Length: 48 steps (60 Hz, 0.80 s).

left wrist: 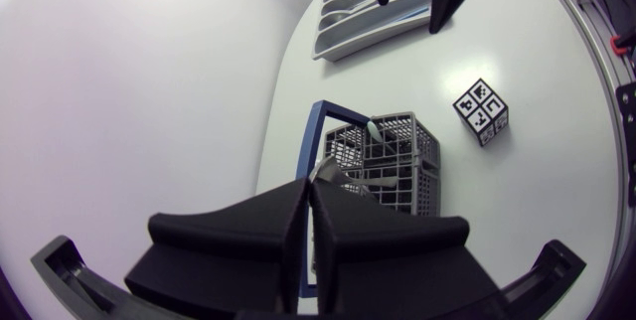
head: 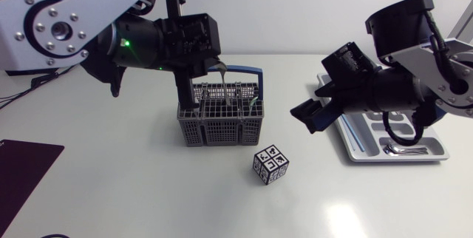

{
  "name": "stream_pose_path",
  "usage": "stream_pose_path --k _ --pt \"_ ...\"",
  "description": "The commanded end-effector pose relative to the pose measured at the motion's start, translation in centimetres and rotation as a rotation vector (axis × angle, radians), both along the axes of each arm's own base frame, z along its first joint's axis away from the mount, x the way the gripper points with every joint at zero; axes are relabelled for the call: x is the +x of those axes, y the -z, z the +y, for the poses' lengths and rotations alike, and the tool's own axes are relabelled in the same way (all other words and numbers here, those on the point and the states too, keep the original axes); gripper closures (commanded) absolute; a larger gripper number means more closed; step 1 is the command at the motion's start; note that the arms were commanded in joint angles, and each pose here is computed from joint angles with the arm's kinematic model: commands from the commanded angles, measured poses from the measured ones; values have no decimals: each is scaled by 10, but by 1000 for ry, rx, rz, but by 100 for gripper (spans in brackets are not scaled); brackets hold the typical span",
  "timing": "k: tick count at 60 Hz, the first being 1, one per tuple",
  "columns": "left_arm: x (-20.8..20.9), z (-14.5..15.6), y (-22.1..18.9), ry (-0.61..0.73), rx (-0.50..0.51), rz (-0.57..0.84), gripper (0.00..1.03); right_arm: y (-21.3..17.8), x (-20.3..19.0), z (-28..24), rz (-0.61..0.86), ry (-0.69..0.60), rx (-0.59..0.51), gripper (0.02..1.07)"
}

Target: Transfer all utensils from the basket to the drawer tray.

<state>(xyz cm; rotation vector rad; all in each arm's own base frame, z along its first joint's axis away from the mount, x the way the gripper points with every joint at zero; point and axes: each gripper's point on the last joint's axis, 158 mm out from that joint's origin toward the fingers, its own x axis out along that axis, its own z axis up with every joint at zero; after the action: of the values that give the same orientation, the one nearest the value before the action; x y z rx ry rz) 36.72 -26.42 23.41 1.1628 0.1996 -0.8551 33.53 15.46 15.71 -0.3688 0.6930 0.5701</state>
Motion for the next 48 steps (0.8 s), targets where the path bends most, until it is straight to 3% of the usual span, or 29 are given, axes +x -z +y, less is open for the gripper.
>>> stream_pose_path --k 1,19,33,43,48 --pt "-5 -10 -15 -62 -93 57 100 0 -9 10 5 -3 6 7" --pt "-23 -41 19 -270 -198 358 100 -23 -19 52 -62 -64 20 13" --pt "-27 -55 26 -507 -347 634 100 -32 -23 75 -75 -82 44 17" --pt "-33 -65 26 -575 -416 786 100 -31 -23 80 -72 -82 51 23" --pt "-34 -65 29 -596 -425 853 100 -31 -20 81 -78 -79 52 31"
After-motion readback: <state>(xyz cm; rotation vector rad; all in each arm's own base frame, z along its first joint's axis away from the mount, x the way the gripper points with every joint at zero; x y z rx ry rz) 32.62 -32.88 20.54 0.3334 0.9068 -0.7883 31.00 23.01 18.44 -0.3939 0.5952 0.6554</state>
